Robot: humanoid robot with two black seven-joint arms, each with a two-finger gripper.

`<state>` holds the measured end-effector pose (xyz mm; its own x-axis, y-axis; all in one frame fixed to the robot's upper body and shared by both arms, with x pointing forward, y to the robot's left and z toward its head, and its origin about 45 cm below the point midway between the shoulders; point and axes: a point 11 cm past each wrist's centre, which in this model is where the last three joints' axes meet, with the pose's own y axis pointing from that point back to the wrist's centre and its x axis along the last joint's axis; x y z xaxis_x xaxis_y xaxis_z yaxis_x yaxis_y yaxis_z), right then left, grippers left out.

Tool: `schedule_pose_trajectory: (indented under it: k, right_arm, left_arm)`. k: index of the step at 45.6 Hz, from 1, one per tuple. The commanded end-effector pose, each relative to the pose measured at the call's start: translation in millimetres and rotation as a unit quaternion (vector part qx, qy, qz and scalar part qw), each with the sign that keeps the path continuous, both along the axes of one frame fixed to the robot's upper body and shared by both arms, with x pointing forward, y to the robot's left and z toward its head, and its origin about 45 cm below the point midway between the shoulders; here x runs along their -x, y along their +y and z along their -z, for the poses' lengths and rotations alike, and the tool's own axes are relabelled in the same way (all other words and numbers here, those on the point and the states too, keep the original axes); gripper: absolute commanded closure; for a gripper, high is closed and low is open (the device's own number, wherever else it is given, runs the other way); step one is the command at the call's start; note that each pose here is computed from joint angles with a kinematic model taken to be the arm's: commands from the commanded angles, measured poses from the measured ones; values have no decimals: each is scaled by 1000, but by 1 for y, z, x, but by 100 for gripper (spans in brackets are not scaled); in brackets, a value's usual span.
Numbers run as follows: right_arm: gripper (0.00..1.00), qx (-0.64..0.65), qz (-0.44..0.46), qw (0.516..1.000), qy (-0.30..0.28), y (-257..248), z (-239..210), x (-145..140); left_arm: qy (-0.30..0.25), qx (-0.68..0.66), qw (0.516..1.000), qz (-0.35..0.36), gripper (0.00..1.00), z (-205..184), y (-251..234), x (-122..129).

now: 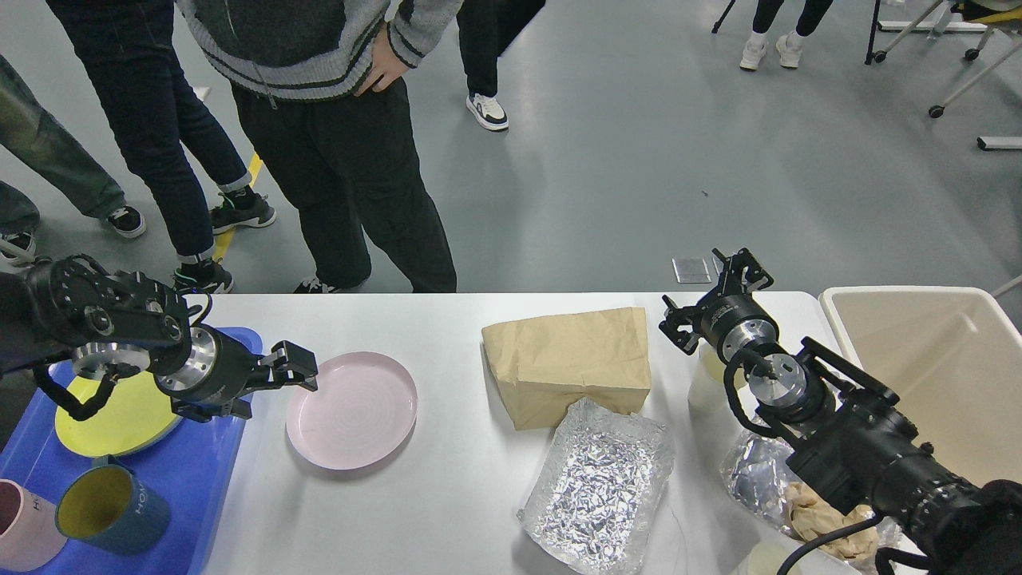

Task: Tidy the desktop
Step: 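Reach the left gripper to the pink plate's edge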

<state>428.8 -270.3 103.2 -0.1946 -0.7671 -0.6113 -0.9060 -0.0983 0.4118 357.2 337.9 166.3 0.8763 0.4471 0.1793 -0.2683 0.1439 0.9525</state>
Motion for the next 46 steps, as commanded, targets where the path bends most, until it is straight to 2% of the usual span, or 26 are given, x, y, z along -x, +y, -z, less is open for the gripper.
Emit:
schedule_pose_trajectory:
  k: [1, 17, 27, 40, 46]
  right_arm:
    - [0, 0, 0, 1000, -1, 0, -1, 0]
    - [0, -1, -1, 1000, 0, 1, 0, 0]
    - [0, 0, 0, 1000, -1, 0, -1, 0]
    - [0, 0, 0, 1000, -1, 0, -1, 0]
    - [0, 0, 0, 1000, -1, 0, -1, 0]
  left_arm:
    - [-2, 1, 1000, -5, 5, 18, -1, 2]
    - [-1, -9, 1000, 0, 5, 49, -11, 16]
    - [5, -22, 1000, -2, 5, 77, -13, 36]
    - [-4, -33, 999, -8, 7, 83, -6, 38]
    - [-20, -43, 999, -13, 12, 86, -2, 38]
